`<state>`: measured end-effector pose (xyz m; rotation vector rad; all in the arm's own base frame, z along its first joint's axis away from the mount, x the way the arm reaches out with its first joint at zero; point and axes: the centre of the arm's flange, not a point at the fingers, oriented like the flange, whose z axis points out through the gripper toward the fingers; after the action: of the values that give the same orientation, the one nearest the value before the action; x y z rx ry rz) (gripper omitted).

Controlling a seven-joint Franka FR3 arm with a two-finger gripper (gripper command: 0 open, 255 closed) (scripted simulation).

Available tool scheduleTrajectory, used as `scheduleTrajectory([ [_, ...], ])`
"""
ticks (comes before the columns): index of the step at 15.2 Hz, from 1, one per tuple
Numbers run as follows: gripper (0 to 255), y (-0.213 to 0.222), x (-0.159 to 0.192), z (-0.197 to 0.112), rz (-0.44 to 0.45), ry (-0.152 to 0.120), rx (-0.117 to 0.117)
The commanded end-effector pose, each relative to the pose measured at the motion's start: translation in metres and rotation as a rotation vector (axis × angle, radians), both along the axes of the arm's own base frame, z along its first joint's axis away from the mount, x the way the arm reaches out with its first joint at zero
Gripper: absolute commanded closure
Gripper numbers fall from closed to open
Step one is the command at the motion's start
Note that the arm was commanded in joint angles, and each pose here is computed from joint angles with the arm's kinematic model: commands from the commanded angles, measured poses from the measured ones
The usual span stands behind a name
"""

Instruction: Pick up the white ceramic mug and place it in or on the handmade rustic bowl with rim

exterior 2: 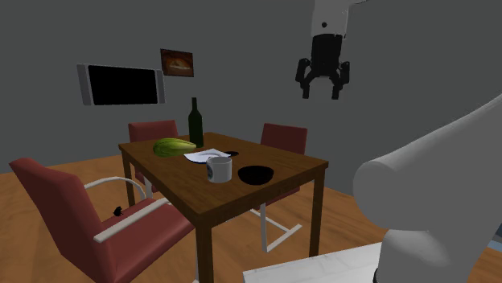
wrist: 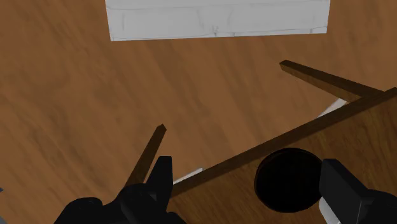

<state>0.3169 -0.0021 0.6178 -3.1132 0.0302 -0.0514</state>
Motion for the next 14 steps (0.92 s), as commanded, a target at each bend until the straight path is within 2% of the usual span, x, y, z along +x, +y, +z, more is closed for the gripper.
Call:
scheduleTrajectory([
  [1, 0, 0.0, 0.0, 0.0, 0.0, 0.0, 0.0],
  [14, 0, 0.088, 0.116, -0.095, -0.044, 0.032, 0.011],
])
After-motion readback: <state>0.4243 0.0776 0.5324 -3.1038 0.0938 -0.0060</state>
